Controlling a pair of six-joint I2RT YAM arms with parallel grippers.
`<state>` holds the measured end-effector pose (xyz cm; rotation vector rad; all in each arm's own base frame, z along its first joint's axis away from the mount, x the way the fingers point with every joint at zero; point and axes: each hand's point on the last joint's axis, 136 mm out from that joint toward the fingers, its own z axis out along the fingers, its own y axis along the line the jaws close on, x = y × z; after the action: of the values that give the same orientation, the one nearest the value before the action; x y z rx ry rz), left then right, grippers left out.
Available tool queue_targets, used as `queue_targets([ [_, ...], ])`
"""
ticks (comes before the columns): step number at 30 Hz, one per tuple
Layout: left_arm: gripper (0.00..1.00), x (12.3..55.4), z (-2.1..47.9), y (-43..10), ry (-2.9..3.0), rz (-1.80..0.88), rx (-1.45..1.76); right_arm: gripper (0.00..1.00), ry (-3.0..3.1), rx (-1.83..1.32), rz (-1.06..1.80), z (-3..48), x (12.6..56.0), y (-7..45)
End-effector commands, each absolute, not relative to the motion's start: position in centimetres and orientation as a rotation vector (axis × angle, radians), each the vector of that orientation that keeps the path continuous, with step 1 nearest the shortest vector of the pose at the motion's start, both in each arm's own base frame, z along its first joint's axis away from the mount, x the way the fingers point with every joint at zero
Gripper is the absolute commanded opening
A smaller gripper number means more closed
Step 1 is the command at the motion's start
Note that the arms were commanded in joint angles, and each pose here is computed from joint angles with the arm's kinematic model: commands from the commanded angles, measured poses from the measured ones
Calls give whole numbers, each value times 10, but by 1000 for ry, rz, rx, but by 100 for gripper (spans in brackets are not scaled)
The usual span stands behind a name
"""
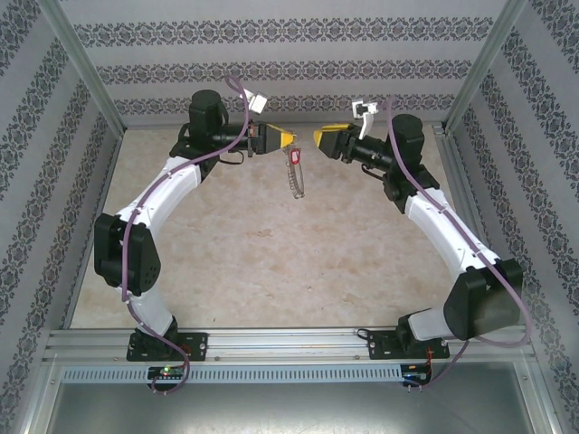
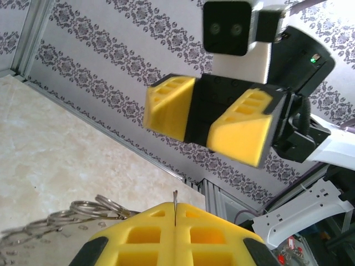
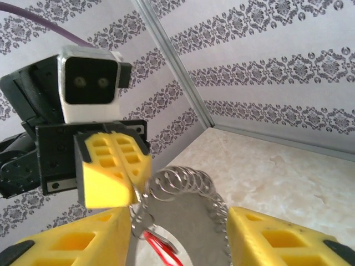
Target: Put the keys on the keyring
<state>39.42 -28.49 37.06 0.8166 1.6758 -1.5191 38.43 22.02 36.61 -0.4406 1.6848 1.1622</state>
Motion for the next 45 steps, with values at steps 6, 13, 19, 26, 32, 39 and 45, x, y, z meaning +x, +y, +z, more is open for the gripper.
queue_targets([
  [6,0,379,406,-283,1550,-1489,968,52,1688,-540,1216,336,375,233],
  [13,0,373,411,-284,1536,-1502,1010,55,1647,-665,1238,336,346,251],
  [19,0,370,411,-284,1533,-1515,1032,56,1619,-715,1249,343,339,263],
  [26,0,367,412,-284,1525,-1529,1047,56,1594,-730,1253,351,345,273],
  [32,0,366,411,-284,1522,-1537,1055,55,1573,-751,1259,358,344,281],
  [39,0,365,410,-284,1523,-1539,1055,43,1571,-764,1274,358,342,285],
  [45,0,366,410,-284,1522,-1535,1052,27,1571,-774,1285,356,341,289],
])
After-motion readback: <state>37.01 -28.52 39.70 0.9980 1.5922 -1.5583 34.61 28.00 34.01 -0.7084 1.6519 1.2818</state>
